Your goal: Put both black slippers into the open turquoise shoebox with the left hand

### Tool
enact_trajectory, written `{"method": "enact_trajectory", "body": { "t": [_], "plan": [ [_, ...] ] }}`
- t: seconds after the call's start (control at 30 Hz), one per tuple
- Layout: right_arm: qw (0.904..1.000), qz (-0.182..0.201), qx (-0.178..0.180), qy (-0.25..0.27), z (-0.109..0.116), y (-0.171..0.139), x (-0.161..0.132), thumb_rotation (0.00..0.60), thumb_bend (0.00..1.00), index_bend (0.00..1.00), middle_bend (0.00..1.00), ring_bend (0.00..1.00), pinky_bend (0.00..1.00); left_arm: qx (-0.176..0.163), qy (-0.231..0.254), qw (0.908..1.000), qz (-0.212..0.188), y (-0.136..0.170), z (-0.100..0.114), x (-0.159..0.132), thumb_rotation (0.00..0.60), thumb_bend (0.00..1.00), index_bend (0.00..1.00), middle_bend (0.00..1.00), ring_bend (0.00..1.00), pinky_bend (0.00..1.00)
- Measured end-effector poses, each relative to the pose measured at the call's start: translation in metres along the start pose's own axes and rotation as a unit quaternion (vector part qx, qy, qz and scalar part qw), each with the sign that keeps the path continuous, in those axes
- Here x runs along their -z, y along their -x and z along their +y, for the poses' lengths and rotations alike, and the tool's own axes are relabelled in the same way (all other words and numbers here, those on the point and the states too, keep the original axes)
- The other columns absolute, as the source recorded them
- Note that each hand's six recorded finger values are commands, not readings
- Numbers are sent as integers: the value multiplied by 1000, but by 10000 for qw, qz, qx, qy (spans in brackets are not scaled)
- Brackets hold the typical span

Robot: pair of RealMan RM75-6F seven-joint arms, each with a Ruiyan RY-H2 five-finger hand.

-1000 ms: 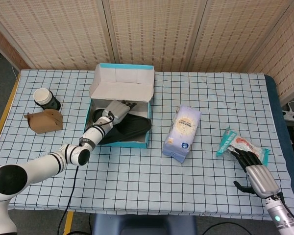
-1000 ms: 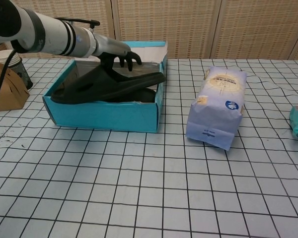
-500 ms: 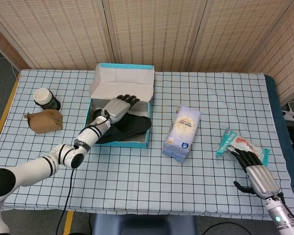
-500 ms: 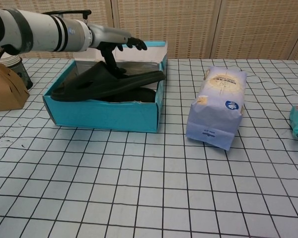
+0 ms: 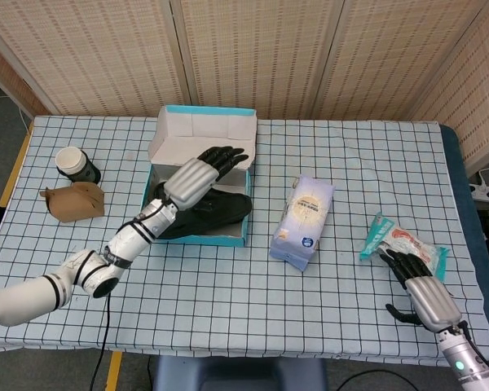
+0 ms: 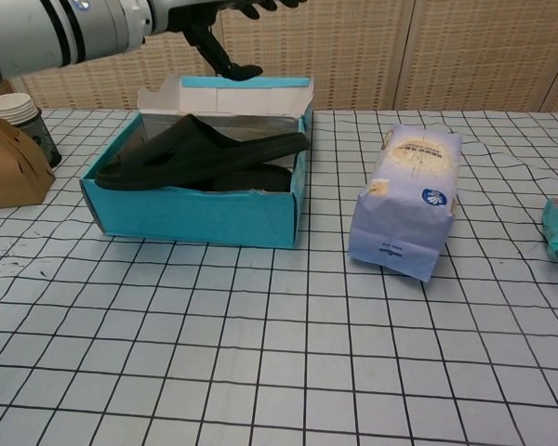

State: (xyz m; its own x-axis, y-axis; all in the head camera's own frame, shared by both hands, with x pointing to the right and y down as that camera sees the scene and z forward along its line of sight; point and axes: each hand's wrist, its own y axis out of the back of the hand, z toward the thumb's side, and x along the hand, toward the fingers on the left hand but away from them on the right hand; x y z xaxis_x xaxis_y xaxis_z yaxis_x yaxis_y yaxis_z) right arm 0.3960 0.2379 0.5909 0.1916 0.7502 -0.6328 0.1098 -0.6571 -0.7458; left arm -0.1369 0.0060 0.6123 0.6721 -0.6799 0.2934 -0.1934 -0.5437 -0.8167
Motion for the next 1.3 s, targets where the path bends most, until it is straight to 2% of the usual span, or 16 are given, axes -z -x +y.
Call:
{"method": "enact_trajectory", "body": {
  "t": [0.07, 0.17, 0.3, 0.4, 0.8, 0.97, 1.3],
  "plan": [
    [10000, 32, -10, 5, 0, 0, -1, 600, 181, 0, 0, 0, 0, 14, 56, 10000, -57, 14, 1, -3, 600, 365, 0, 0, 0, 89],
    [10000, 87, -46, 9, -2, -1, -4, 600, 180, 0, 0, 0, 0, 234, 167, 9996, -19, 41, -8, -6, 600, 360, 0, 0, 0, 90],
    [9998, 170, -93, 9, -4, -2, -8, 600, 180, 0, 0, 0, 0, 499, 92, 9984, 243, 76, -26, 2, 600, 341, 0, 0, 0, 88],
    [9997, 220, -66, 19, -3, -4, -10, 600, 181, 0, 0, 0, 0, 579, -18, 9973, 456, 89, -35, 12, 600, 338, 0, 0, 0, 87],
    [9996, 276, 11, 81, 2, -8, -10, 600, 181, 0, 0, 0, 0, 740, -138, 9928, 931, 97, -58, 29, 600, 330, 0, 0, 0, 86],
    [9995, 291, 7, 78, 2, -9, -11, 600, 181, 0, 0, 0, 0, 810, -196, 9916, 985, 98, -66, 31, 600, 316, 0, 0, 0, 86],
    [9996, 271, 37, 88, 4, -9, -10, 600, 181, 0, 0, 0, 0, 875, -743, 9887, 964, 96, -87, 37, 600, 314, 0, 0, 0, 86]
  ]
}}
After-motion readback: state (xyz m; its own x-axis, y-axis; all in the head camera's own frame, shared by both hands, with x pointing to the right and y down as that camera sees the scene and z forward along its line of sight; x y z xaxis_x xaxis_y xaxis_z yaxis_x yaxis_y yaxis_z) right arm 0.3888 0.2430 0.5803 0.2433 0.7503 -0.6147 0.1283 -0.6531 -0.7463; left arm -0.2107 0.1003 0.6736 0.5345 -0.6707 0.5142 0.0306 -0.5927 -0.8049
